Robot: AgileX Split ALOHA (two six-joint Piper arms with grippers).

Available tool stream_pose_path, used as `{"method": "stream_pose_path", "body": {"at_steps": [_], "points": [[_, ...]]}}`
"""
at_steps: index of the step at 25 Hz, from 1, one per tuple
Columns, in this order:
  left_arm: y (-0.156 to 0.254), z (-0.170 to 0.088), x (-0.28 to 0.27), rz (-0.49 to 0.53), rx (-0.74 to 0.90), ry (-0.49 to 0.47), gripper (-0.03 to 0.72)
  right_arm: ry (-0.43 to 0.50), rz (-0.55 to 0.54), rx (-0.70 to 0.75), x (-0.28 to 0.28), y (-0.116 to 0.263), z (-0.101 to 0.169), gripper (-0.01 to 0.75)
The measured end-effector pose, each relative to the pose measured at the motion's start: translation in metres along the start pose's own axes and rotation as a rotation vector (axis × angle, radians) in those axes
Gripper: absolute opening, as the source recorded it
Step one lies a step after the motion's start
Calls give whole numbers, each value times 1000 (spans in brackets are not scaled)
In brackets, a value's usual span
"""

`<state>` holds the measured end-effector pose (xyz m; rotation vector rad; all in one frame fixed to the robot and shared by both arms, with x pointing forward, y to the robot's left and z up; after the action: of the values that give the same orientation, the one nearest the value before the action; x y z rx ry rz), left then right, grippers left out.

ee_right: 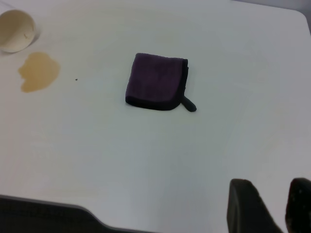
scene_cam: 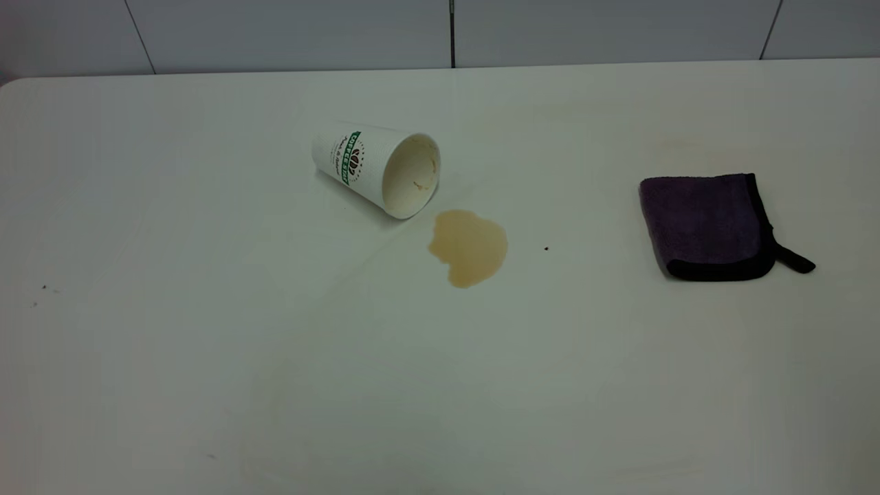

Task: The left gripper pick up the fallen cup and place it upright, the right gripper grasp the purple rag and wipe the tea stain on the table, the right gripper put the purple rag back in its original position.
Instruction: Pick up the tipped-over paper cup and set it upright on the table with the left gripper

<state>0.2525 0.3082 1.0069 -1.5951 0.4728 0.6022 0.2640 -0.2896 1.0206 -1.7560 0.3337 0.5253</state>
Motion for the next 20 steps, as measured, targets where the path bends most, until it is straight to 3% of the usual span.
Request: {"method": "stream_pose_path", "body": {"at_steps": [17,20], "points": [[0,0,0,2,-17,-2,397,0,0,0,0,0,0,239],[-3,0,5,53,-16,-8,401,0,0,0,0,0,0,239]]}}
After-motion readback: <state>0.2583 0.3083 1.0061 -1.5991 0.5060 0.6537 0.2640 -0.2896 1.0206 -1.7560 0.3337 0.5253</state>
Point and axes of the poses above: a point on each arm's last joint axis where the gripper is mounted, x pointing out along that axis toward the gripper, z along the wrist's bending axis when the last joint is at zero, y = z × x, the point moved 4 cm from there along x, pointing out along that axis toward the gripper, and after that the axes turned 7 degrees about -x, right-handed, at the moved point
